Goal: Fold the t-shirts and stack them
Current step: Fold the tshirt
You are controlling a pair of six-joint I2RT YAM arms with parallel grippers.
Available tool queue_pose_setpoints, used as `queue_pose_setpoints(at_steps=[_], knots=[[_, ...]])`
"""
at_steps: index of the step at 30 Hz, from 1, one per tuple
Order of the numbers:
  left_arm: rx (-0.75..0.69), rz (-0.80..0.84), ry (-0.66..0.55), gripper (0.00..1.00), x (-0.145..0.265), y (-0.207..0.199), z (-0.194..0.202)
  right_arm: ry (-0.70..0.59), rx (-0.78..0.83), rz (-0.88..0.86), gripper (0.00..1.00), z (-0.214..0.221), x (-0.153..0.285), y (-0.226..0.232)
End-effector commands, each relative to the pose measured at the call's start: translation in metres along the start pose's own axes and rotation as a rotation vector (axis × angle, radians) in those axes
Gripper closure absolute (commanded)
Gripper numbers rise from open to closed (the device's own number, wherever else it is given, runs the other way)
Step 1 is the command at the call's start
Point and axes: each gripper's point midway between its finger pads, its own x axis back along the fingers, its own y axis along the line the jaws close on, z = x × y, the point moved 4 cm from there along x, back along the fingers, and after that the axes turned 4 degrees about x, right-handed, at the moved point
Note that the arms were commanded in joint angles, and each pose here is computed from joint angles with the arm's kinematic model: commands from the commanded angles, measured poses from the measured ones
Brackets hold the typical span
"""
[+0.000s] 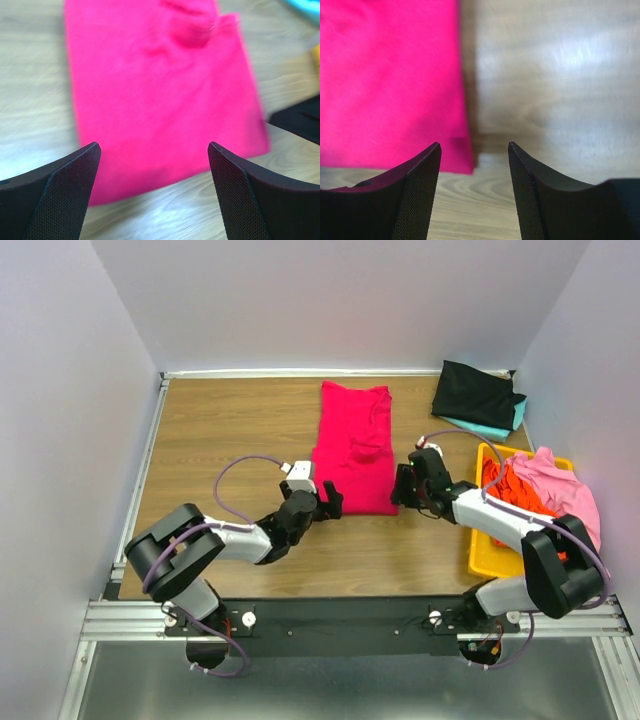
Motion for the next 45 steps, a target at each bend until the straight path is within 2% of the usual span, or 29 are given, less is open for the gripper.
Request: queue_pose_setpoints(at_steps=[1, 5, 15, 18, 28, 30, 31, 38, 45], knots=[[-0.010, -0.119, 0.020, 0.04, 0.008, 0.028, 0.007, 0.061, -0.030, 0.002, 0.38, 0.025, 0.002, -0.004], [0.002, -0.165, 0.026, 0.04, 0.013, 0.043, 0.008, 0.089, -0.024, -0.025, 0.40, 0.036, 0.001, 0.001], [0.005, -0.180, 0.029, 0.04, 0.018, 0.050, 0.007, 0.111, -0.024, -0.028, 0.41, 0.049, 0.000, 0.000], [0.008, -0.183, 0.042, 0.04, 0.019, 0.052, 0.011, 0.131, -0.021, -0.026, 0.45, 0.054, -0.005, 0.000], [0.013, -0.196, 0.078, 0.05, 0.024, 0.059, 0.021, 0.180, -0.011, -0.057, 0.81, 0.067, -0.008, 0.002], [0.014, -0.216, 0.085, 0.10, 0.023, 0.061, 0.023, 0.184, -0.011, -0.058, 0.92, 0.069, -0.008, 0.001], [0.013, -0.224, 0.090, 0.13, 0.023, 0.063, 0.024, 0.185, -0.011, -0.056, 0.93, 0.069, -0.008, 0.001], [0.020, -0.242, 0.088, 0.35, 0.021, 0.064, 0.025, 0.198, -0.003, -0.039, 0.94, 0.074, -0.011, -0.003], [-0.004, -0.224, 0.113, 0.43, 0.017, 0.059, 0.029, 0.196, -0.003, -0.039, 0.94, 0.074, -0.011, -0.003]])
